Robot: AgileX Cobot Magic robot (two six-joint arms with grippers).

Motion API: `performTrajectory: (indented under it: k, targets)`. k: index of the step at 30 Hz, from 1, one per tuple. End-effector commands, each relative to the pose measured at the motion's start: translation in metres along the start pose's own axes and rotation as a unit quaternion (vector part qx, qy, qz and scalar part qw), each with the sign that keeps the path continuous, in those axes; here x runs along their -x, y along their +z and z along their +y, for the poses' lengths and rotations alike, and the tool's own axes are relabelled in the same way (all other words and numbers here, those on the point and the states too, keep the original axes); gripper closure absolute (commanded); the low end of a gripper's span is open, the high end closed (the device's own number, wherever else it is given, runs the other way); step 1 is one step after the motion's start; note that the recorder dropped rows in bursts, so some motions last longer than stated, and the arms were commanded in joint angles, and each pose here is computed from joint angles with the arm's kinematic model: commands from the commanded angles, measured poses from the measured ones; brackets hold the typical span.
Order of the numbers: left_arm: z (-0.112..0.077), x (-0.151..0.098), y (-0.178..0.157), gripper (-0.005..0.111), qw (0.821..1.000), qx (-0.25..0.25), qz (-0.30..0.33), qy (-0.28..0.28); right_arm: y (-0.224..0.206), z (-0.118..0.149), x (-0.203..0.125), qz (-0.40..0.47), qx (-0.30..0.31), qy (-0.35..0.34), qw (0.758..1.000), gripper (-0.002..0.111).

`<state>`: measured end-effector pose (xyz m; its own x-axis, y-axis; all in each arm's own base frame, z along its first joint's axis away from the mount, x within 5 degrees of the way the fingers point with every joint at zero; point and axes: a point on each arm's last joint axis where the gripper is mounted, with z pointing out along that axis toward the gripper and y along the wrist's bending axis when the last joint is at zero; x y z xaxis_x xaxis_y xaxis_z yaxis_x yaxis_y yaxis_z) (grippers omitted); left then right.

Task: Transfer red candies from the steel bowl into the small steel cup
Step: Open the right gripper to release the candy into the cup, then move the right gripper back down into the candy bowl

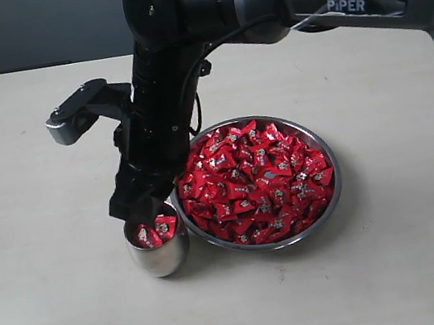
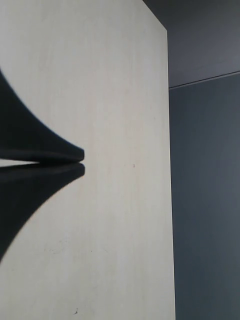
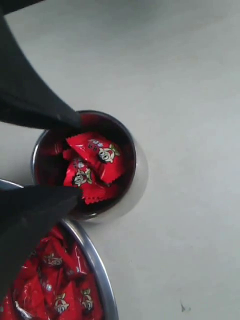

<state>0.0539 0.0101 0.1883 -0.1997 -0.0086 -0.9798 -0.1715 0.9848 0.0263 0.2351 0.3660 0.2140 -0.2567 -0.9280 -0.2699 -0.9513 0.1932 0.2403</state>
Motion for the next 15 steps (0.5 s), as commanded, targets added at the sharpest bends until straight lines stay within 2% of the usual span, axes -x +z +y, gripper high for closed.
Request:
performTrajectory:
  k: [1,2,6,8,12,15]
  targets:
    - [0.000,-0.001,0.000,0.106,1.000,0.001,-0.001,-0.001,-0.005,-0.004,0.004,-0.023,-0.033,0.020,0.999,0.098]
    - [0.000,-0.001,0.000,0.106,1.000,0.001,-0.001,-0.001,-0.008,-0.008,0.006,-0.036,-0.054,0.042,0.997,0.110]
    - [0.000,-0.001,0.000,0.106,1.000,0.001,-0.001,-0.001,-0.024,-0.021,0.010,-0.080,-0.146,0.104,0.981,0.108]
    - [0.000,-0.001,0.000,0.106,1.000,0.001,-0.001,-0.001,-0.038,-0.029,0.010,-0.110,-0.190,0.145,0.965,0.108]
    - [0.000,-0.001,0.000,0.106,1.000,0.001,-0.001,-0.001,-0.064,-0.040,0.007,-0.186,-0.230,0.200,0.934,0.108]
    - [0.000,-0.001,0.000,0.106,1.000,0.001,-0.001,-0.001,-0.078,-0.053,-0.011,-0.216,-0.244,0.223,0.919,0.108]
